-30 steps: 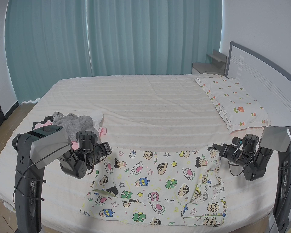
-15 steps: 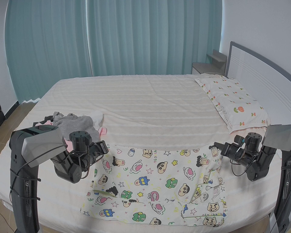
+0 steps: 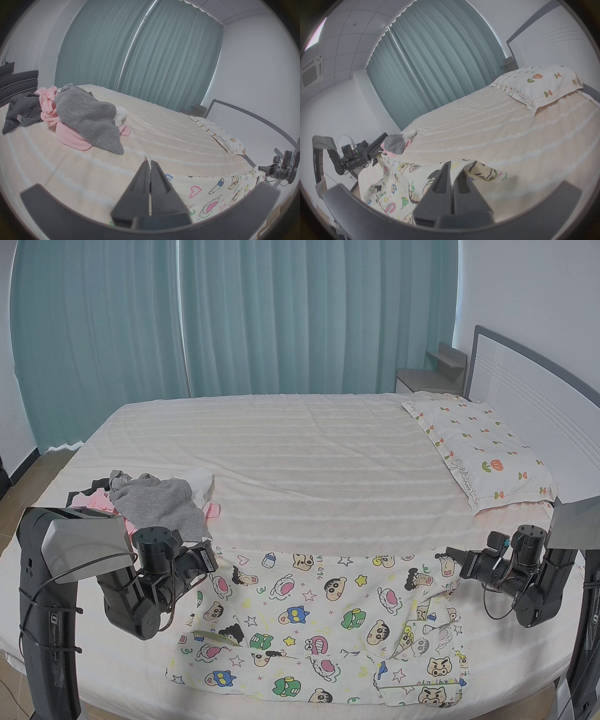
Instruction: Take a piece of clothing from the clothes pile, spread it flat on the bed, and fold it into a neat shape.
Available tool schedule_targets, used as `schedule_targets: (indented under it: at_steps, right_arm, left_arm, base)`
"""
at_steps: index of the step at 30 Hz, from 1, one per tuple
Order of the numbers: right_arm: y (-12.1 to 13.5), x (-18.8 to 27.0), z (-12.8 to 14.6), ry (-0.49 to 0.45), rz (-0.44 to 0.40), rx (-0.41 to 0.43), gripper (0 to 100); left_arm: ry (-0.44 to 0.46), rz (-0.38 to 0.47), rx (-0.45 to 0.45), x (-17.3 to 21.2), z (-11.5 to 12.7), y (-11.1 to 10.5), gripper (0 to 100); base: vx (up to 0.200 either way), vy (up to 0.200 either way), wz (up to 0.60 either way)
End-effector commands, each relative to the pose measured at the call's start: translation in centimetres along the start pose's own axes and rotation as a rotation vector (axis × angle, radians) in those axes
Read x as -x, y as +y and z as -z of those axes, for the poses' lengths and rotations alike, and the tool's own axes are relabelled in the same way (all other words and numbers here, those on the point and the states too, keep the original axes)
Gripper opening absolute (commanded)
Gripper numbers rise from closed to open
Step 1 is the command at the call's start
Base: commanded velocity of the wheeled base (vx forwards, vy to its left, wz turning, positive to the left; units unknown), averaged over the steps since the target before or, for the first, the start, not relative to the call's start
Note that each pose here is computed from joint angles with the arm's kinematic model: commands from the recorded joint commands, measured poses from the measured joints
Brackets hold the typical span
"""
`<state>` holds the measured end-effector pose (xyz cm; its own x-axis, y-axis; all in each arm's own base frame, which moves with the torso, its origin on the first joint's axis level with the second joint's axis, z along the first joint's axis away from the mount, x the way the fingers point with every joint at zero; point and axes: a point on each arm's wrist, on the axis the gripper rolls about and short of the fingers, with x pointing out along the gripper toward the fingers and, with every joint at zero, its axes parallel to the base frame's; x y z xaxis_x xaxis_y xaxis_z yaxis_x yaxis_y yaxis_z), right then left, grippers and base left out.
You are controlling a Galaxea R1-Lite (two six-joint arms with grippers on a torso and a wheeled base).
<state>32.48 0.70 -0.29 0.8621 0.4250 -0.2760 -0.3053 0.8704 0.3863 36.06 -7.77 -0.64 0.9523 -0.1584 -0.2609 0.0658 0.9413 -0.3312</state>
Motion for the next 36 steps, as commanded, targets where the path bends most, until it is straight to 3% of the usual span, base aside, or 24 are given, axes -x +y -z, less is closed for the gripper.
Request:
schedule_targets:
  at_steps: [1,6,36]
  right_arm:
    - [0.3,1.4,1.3,0.056,0.011,0.037,0]
    - [0.6,2.5,2.1,0.102,0.02,0.099,0]
    - [1.3,6.6,7.1,0.368,0.025,0.214,0]
  left_arm:
    - [0.017,-0.006,-0.007,1.3,0.8,0.3,0]
    - [0.044,-0.016,-0.01,3.0,1.6,0.8,0]
    - [0.303,-0.091,-0.034,8.8,5.0,2.1,0]
  base:
    - [0.0,0.0,0.0]
    - [0.0,0.0,0.0]
    - [0.0,0.0,0.0]
